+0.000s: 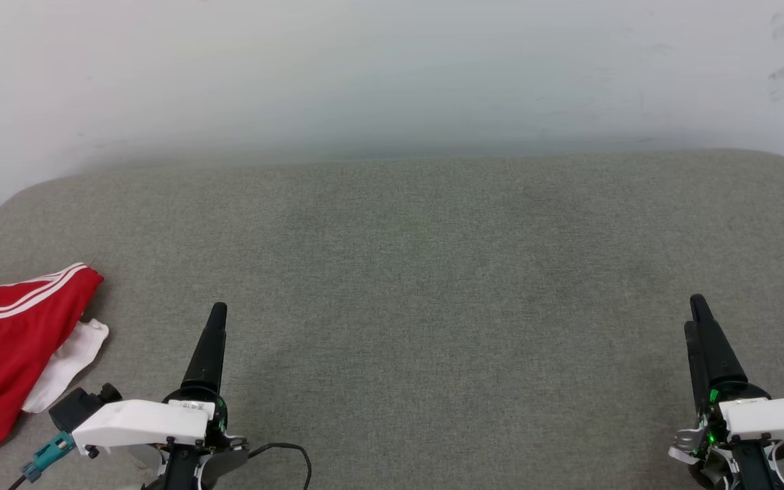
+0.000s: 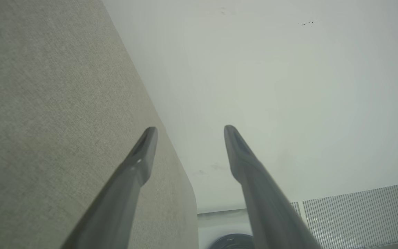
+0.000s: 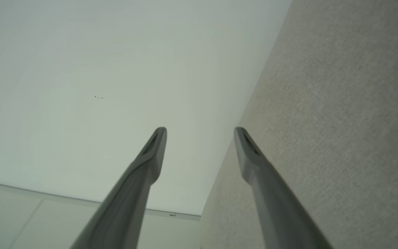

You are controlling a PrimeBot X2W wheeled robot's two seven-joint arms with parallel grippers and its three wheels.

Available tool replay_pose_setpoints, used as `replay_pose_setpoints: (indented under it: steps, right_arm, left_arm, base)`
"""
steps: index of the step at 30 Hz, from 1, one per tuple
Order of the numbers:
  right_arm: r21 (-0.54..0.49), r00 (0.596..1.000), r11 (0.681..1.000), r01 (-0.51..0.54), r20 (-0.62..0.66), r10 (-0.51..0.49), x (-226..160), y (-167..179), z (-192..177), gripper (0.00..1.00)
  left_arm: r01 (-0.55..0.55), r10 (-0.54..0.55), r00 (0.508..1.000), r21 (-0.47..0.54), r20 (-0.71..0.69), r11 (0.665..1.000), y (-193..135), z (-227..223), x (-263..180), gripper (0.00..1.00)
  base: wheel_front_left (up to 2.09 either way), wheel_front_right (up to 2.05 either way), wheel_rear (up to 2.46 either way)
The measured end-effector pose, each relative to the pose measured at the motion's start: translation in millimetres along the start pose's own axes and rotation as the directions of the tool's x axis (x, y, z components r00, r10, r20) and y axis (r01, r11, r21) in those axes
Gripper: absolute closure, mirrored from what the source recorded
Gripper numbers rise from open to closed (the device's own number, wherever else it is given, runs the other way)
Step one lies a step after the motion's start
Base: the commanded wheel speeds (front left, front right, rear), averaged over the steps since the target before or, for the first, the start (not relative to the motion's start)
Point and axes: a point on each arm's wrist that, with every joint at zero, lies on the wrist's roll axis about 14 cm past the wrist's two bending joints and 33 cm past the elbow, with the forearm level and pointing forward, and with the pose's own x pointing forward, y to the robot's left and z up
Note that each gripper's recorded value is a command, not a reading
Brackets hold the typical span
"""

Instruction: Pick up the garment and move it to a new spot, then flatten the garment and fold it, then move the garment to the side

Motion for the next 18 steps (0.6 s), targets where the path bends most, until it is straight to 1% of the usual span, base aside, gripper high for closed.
replay_pose_setpoints:
  steps: [3, 7, 13, 18]
  right_arm:
    - [-0.091, 1.0, 0.996, -0.009, 0.002, 0.01, 0.9, 3.1, 0.7, 0.0]
    - [-0.208, 1.0, 0.978, -0.021, 0.002, 0.022, 1.9, 7.0, 0.6, 0.0]
    - [-0.368, 0.999, 0.929, -0.037, -0.005, 0.038, 2.6, 11.4, -1.6, 0.0]
    - [-0.475, 0.999, 0.878, -0.051, -0.015, 0.049, 3.0, 13.9, -5.0, 0.0]
  left_arm:
    - [0.009, -0.01, 1.0, 0.066, 0.005, 0.998, -3.2, 0.7, 0.9, 0.0]
    - [0.026, -0.027, 1.0, 0.157, 0.004, 0.987, -8.5, 0.1, 2.8, 0.0]
    - [0.04, -0.042, 0.999, 0.299, 0.0, 0.953, -12.6, -1.9, 3.6, 0.0]
    - [0.047, -0.047, 0.999, 0.418, -0.01, 0.907, -13.0, -3.4, 3.7, 0.0]
  base:
    - [0.0, 0.0, 0.0]
    - [0.0, 0.0, 0.0]
    - [0.0, 0.0, 0.0]
    - [0.0, 0.0, 0.0]
